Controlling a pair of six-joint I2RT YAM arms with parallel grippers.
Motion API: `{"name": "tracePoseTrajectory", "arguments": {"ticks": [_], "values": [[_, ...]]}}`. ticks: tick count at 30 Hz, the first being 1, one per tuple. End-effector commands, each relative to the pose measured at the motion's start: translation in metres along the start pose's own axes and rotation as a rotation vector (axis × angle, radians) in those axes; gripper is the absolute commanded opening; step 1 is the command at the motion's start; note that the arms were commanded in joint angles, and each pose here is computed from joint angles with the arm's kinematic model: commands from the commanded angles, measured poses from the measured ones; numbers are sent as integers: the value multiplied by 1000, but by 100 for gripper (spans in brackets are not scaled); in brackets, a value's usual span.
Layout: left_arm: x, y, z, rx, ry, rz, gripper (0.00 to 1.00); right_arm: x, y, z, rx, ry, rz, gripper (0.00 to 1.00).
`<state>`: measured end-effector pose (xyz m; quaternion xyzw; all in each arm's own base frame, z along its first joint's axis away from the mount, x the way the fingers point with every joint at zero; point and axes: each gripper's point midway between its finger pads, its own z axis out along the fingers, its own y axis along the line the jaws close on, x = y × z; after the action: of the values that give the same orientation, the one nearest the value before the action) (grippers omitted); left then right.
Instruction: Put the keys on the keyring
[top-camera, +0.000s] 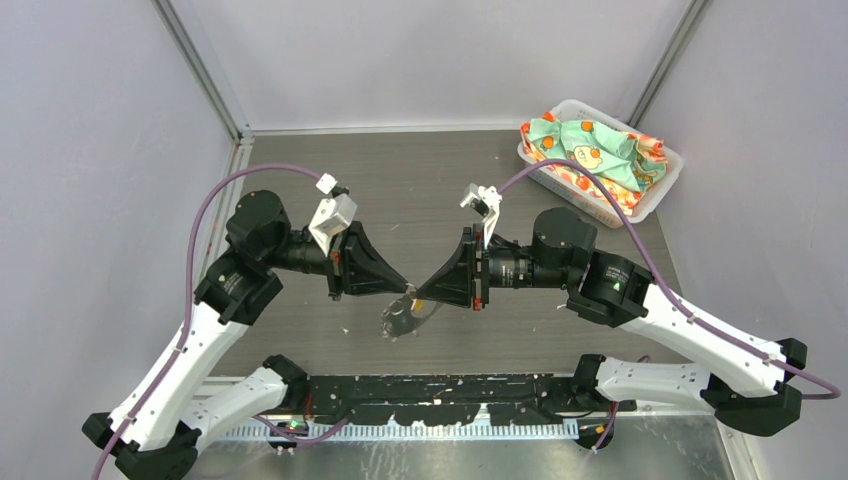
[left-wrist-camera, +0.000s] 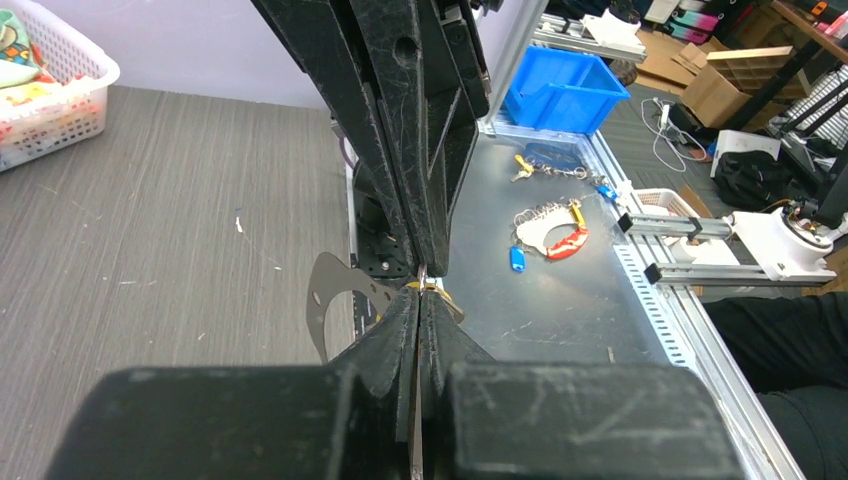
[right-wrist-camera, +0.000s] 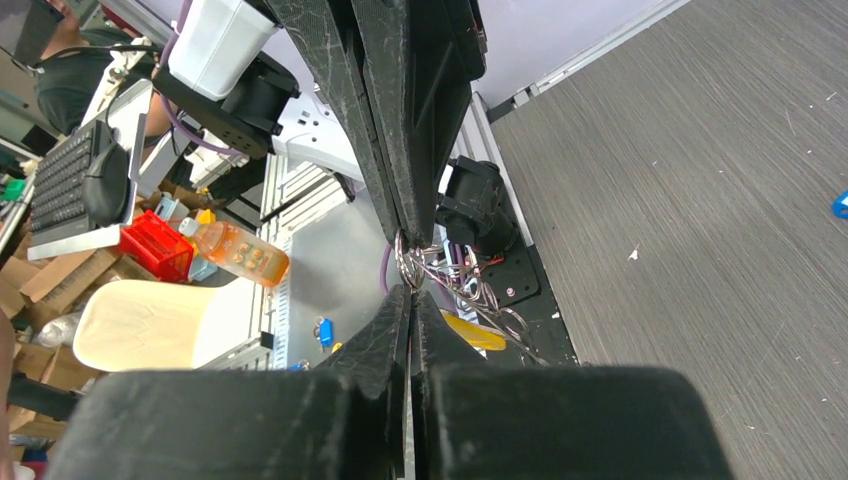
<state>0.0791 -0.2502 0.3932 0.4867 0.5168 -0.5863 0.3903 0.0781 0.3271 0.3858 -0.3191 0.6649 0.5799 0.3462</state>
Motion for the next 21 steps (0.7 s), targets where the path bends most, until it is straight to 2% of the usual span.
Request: {"name": "tracePoseTrajectory", "arguments": {"ticks": [1,6,10,15,18,21], "values": [[-27,-12,-2,3,-54,98,0,1,1,-2,-7,-2,7,4],[-28,-12,-2,6,-54,92,0,1,1,0,-11,-7,14,4],[-30,-13,-2,6,-60,92,0,5,-2,1,-4,4,24,10],[-32,-13,-2,7,-65,85,0,6,-4,1,2,0,27,11],[-33,-13,-2,7,-67,87,0,7,-4,2,3,7,30,20],[-32,-14,-2,7,-65,85,0,4,-5,0,24,11,9,25]]}}
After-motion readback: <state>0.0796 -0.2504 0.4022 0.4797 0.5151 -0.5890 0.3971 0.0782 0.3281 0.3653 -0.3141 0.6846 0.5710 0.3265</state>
